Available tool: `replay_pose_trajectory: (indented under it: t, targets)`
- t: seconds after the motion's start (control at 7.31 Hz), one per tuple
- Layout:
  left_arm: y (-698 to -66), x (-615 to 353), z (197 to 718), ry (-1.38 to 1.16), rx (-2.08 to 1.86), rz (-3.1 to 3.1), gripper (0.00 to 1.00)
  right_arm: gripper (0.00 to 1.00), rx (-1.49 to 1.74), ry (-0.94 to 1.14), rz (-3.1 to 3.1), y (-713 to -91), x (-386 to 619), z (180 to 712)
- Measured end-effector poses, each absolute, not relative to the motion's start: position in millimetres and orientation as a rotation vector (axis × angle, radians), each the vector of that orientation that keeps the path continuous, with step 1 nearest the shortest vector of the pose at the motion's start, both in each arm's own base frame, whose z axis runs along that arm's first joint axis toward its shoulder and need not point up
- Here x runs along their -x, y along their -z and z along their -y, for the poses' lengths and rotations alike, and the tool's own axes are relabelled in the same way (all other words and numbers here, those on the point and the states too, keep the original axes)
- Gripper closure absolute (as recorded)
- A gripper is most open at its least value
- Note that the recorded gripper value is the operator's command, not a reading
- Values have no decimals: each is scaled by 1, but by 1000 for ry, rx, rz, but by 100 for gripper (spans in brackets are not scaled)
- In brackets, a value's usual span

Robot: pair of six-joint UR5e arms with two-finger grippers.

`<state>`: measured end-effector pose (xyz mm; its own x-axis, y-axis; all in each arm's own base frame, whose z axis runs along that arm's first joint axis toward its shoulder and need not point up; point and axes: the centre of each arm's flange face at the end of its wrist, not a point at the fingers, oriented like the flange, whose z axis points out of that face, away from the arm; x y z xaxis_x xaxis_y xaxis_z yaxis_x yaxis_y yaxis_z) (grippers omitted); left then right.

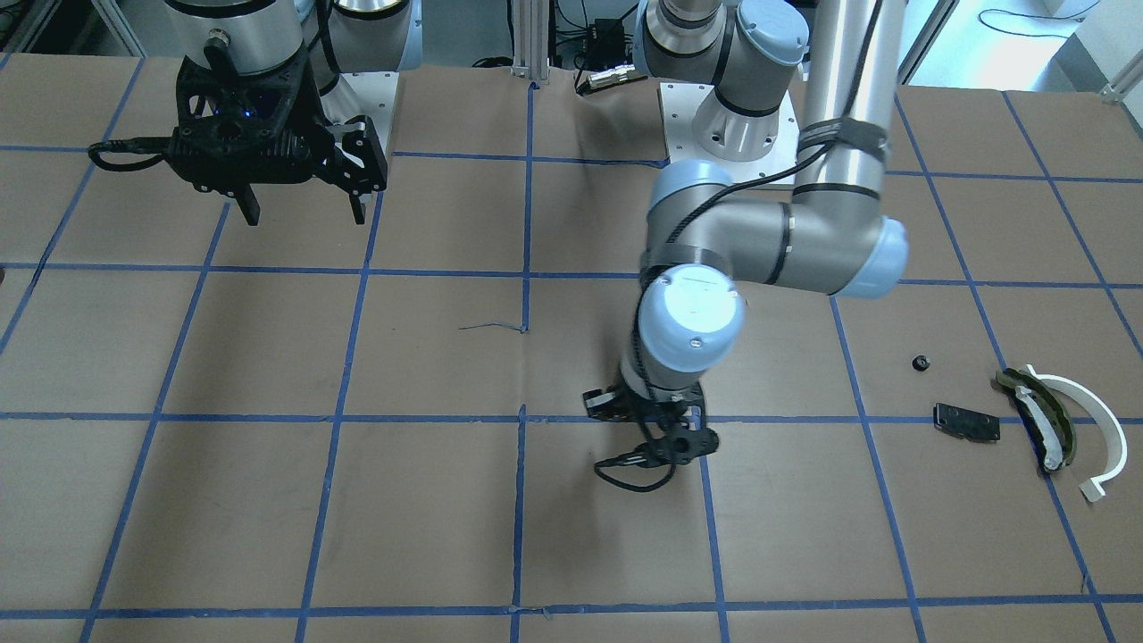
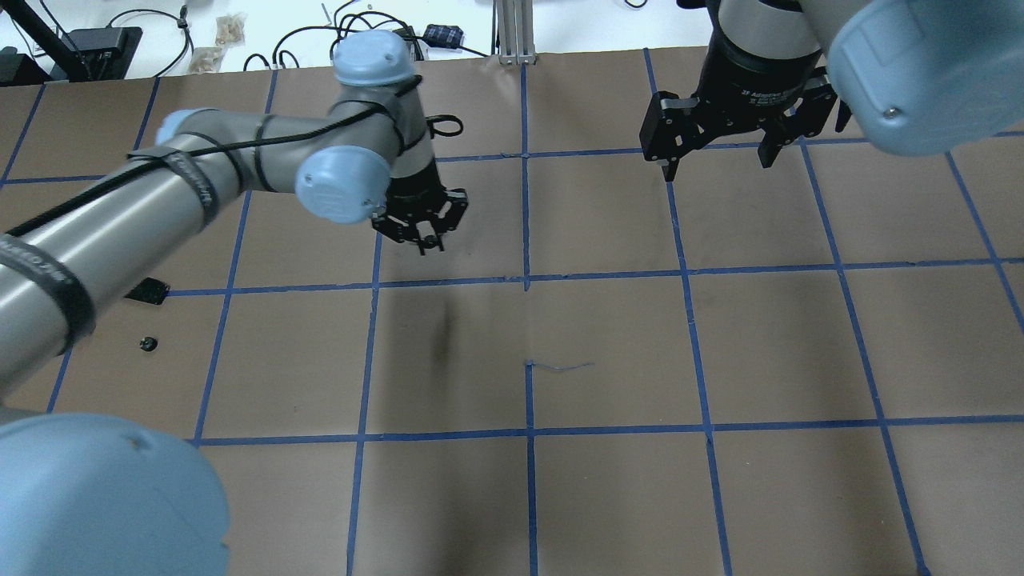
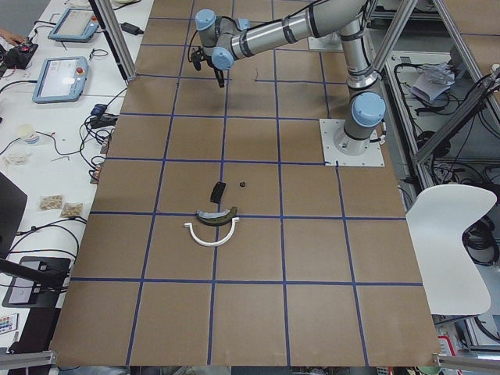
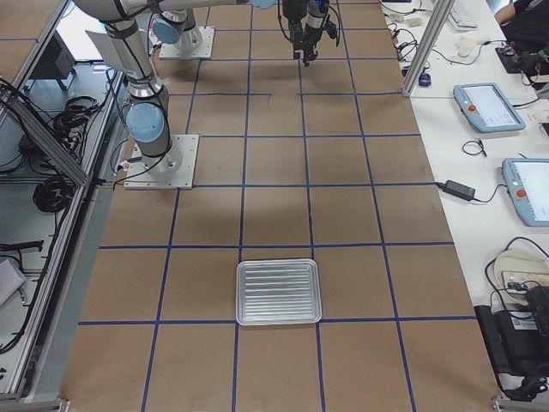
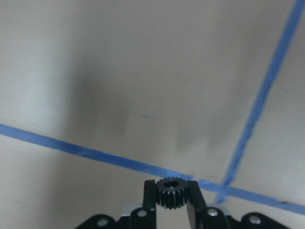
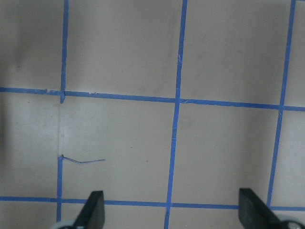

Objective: Place bearing gear from tray to pile

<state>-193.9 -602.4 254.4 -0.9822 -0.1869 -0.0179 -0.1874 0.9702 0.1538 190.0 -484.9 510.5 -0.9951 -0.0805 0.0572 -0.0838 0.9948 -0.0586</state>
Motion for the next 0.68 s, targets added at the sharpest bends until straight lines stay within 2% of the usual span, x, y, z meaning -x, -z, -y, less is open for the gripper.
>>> replay_pose_trajectory:
  t: [0.41, 0.68]
  targets:
    - [-284, -37, 578, -363, -21, -3173, 100, 0, -133, -96, 3082, -511, -189, 485]
    - [-268, -111, 560, -335, -114, -3185, 100, 0, -132, -95, 3082, -511, -189, 485]
